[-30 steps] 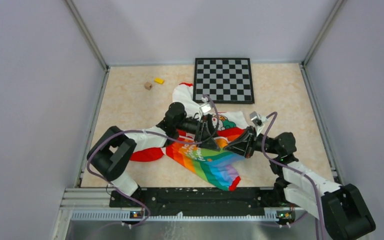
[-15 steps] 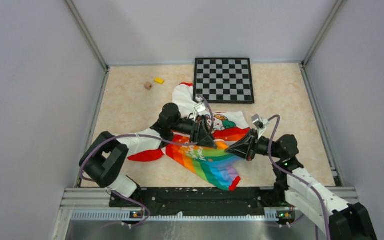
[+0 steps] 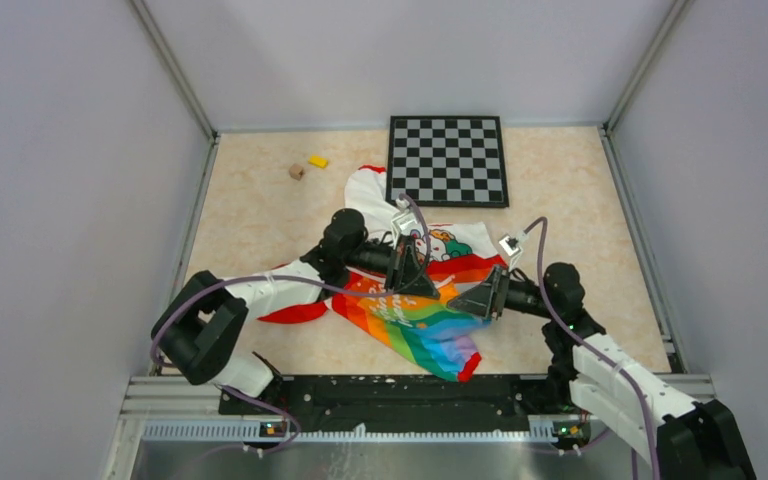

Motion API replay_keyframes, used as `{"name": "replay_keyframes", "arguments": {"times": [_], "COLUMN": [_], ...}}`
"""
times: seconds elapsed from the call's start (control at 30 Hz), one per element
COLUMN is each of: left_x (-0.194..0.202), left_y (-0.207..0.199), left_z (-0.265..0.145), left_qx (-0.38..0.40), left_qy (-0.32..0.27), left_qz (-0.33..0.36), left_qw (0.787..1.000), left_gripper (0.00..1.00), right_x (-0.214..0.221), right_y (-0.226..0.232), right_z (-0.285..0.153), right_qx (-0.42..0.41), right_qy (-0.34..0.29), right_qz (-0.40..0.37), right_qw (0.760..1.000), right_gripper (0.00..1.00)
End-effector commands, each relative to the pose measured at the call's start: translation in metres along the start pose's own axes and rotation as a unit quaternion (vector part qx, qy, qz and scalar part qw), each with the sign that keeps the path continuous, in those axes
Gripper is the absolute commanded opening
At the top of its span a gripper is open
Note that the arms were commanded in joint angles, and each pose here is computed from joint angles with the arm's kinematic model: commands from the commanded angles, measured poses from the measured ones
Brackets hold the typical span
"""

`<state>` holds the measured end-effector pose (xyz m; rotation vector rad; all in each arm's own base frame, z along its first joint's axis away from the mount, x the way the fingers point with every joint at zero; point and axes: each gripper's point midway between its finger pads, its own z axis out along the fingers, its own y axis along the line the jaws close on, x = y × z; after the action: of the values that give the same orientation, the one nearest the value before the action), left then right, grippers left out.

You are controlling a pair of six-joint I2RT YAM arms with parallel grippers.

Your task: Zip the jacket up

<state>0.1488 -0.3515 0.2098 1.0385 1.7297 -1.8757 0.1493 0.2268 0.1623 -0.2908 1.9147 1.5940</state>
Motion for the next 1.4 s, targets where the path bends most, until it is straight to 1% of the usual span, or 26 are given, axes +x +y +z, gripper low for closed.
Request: {"name": "replay_keyframes", "arguments": {"times": [0.0, 0.07, 0.17, 0.23, 0.27, 0.3, 0.33, 0.37, 0.43, 0.47, 0.5, 0.53, 0.57, 0.6, 0.67, 0.73, 0.77, 0.83, 0.97, 1.17, 1.37], "left_x": [-0.012, -0.011, -0.010, -0.010, -0.009, -0.009, -0.009, -0.009, -0.009, -0.009, -0.009, -0.011, -0.012, -0.014, -0.016, -0.017, -0.020, -0.022, -0.026, -0.030, -0.029], "left_y": [-0.003, -0.001, 0.002, 0.003, 0.004, 0.003, 0.004, 0.003, 0.002, 0.001, 0.000, -0.002, -0.002, -0.003, -0.008, -0.014, -0.016, -0.016, -0.013, 0.003, 0.008], "left_z": [0.005, 0.007, 0.009, 0.009, 0.008, 0.008, 0.008, 0.008, 0.008, 0.008, 0.008, 0.008, 0.008, 0.008, 0.008, 0.008, 0.008, 0.008, 0.009, 0.013, 0.019], "left_qx": [-0.025, -0.025, -0.026, -0.031, -0.032, -0.032, -0.033, -0.033, -0.030, -0.027, -0.025, -0.022, -0.022, -0.020, -0.003, 0.015, 0.023, 0.029, 0.024, -0.012, -0.011], "left_qy": [-0.005, -0.002, -0.002, -0.005, -0.005, -0.005, -0.006, -0.007, -0.010, -0.014, -0.018, -0.025, -0.032, -0.041, -0.061, -0.083, -0.092, -0.108, -0.136, -0.167, -0.165], "left_qz": [0.065, 0.060, 0.054, 0.050, 0.048, 0.047, 0.045, 0.043, 0.038, 0.036, 0.034, 0.031, 0.022, 0.018, 0.009, 0.004, 0.003, -0.006, -0.019, -0.046, -0.054], "left_qw": [0.998, 0.998, 0.998, 0.998, 0.998, 0.998, 0.998, 0.998, 0.999, 0.999, 0.999, 0.999, 0.999, 0.999, 0.998, 0.996, 0.995, 0.994, 0.990, 0.985, 0.985], "left_gripper": [0.02, 0.02, 0.02, 0.03, 0.03, 0.03, 0.03, 0.04, 0.04, 0.05, 0.07, 0.14, 0.23, 0.26, 0.43, 0.53, 0.55, 0.55, 0.56, 0.46, 0.51], "right_x": [-0.016, -0.025, -0.031, -0.031, -0.031, -0.030, -0.031, -0.031, -0.033, -0.034, -0.035, -0.037, -0.038, -0.040, -0.043, -0.044, -0.045, -0.049, -0.048, -0.051, -0.048], "right_y": [0.029, 0.042, 0.049, 0.053, 0.053, 0.050, 0.048, 0.045, 0.043, 0.042, 0.040, 0.038, 0.035, 0.032, 0.032, 0.032, 0.031, 0.036, 0.033, 0.034, 0.035], "right_z": [0.003, 0.001, 0.001, -0.001, 0.000, 0.000, 0.000, 0.000, 0.000, 0.000, 0.000, 0.000, 0.000, -0.001, -0.005, -0.007, -0.008, -0.011, -0.010, -0.011, -0.010], "right_qx": [-0.045, -0.075, -0.090, -0.102, -0.103, -0.101, -0.096, -0.092, -0.089, -0.087, -0.083, -0.078, -0.073, -0.068, -0.073, -0.074, -0.074, -0.085, -0.078, -0.081, -0.082], "right_qy": [-0.022, -0.049, -0.059, -0.060, -0.061, -0.063, -0.068, -0.071, -0.082, -0.086, -0.092, -0.099, -0.108, -0.120, -0.145, -0.158, -0.163, -0.176, -0.176, -0.183, -0.175], "right_qz": [0.098, 0.084, 0.051, 0.038, 0.037, 0.036, 0.038, 0.040, 0.038, 0.037, 0.038, 0.040, 0.044, 0.050, 0.048, 0.048, 0.048, 0.043, 0.047, 0.047, 0.045], "right_qw": [0.994, 0.992, 0.993, 0.992, 0.992, 0.992, 0.992, 0.992, 0.992, 0.992, 0.992, 0.991, 0.991, 0.989, 0.986, 0.984, 0.983, 0.980, 0.980, 0.979, 0.980], "right_gripper": [0.50, 0.51, 0.50, 0.47, 0.43, 0.37, 0.27, 0.20, 0.10, 0.03, 0.00, 0.00, 0.00, 0.00, 0.00, 0.00, 0.00, 0.00, 0.00, 0.00, 0.00]}}
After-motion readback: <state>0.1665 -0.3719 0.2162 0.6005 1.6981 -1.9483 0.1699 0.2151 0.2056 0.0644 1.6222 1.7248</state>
